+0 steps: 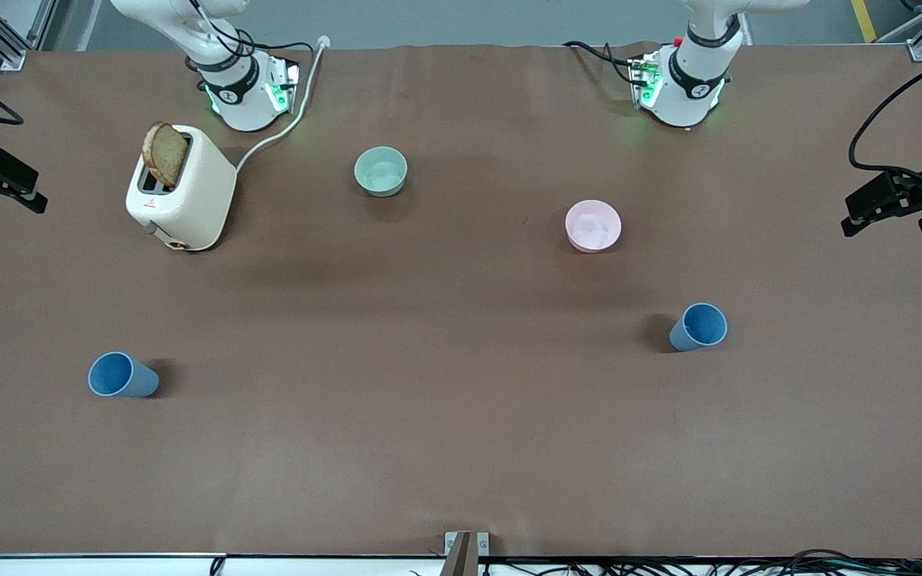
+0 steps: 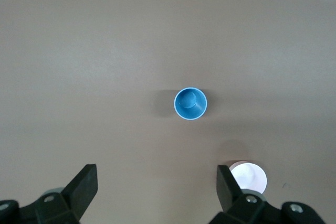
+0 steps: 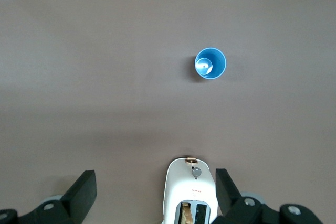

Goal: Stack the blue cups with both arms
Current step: 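Move the left and right grippers toward the two blue cups, then lower both grippers around the blue cups and close them, then carry the blue cup with the left gripper toward the table center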

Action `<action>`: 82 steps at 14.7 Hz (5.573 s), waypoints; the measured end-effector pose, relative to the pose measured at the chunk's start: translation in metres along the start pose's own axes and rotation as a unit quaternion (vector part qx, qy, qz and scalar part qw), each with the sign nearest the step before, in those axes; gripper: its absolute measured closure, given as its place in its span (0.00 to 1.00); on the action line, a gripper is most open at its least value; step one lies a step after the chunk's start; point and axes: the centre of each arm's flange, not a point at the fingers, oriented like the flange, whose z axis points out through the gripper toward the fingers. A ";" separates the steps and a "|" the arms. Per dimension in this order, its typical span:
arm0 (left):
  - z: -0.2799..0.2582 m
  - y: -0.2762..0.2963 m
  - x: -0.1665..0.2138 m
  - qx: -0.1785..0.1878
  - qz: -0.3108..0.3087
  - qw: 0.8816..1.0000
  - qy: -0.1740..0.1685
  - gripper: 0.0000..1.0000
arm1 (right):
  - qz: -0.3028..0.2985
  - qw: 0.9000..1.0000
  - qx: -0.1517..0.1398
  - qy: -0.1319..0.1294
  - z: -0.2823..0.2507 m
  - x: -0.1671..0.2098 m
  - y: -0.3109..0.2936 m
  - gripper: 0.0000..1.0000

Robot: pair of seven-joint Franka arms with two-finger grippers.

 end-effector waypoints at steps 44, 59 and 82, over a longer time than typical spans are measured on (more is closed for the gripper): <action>0.376 0.019 0.036 0.007 0.014 0.989 -0.145 0.00 | 0.045 0.996 0.079 0.010 0.369 0.080 0.177 0.02; 0.400 0.019 0.035 0.008 0.013 0.988 -0.151 0.55 | 0.023 0.994 0.102 0.037 0.430 0.089 0.193 0.80; 0.313 0.336 0.021 -0.056 0.262 0.958 -0.102 0.94 | 0.060 0.998 0.014 0.024 0.093 0.062 0.058 0.96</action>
